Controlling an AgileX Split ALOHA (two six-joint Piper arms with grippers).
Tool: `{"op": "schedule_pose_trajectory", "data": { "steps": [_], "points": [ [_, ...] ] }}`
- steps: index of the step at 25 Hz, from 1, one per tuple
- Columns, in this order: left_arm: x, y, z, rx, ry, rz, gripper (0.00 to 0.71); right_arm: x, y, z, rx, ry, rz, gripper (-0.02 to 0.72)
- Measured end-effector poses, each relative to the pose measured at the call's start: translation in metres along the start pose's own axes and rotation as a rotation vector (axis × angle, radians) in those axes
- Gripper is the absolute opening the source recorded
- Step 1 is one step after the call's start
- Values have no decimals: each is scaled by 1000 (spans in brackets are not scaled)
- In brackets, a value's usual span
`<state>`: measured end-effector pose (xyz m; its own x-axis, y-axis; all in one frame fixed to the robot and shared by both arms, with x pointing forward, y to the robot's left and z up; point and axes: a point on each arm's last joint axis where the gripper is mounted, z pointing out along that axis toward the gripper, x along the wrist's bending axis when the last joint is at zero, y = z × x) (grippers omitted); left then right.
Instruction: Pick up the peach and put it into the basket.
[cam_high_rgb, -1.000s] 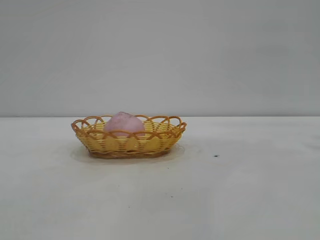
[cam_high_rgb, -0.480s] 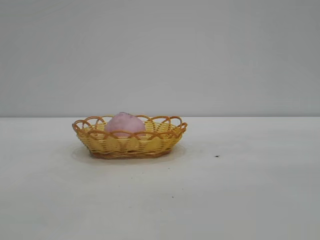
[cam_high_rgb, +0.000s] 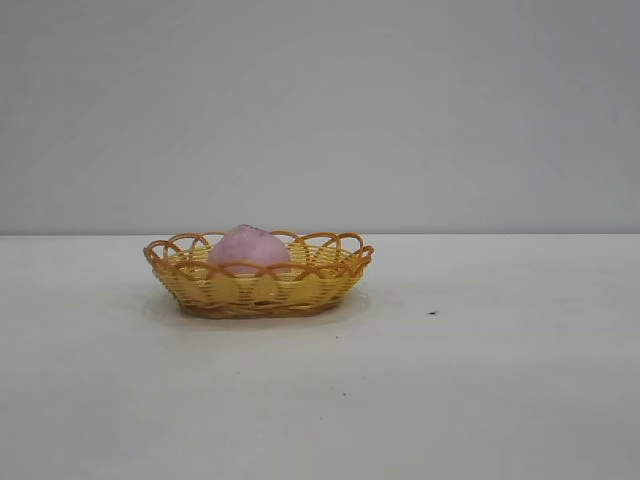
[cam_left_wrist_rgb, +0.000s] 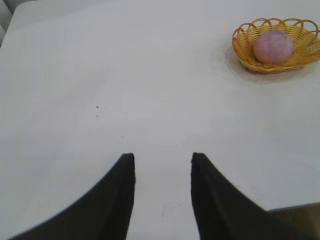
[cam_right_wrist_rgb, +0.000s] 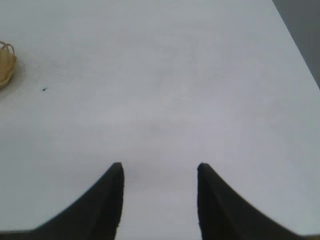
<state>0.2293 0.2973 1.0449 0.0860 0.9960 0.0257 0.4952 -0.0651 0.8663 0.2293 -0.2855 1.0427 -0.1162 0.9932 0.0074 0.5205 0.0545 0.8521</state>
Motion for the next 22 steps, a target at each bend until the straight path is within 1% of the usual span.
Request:
{"op": "schedule_pose_trajectory", "data": {
  "steps": [2,22],
  "points": [
    [0,0,0,0,0,0,262,1,0,0,-5,8,-6,325],
    [0,0,0,0,0,0,262,1,0,0,-6,12,-8,325]
  ]
}}
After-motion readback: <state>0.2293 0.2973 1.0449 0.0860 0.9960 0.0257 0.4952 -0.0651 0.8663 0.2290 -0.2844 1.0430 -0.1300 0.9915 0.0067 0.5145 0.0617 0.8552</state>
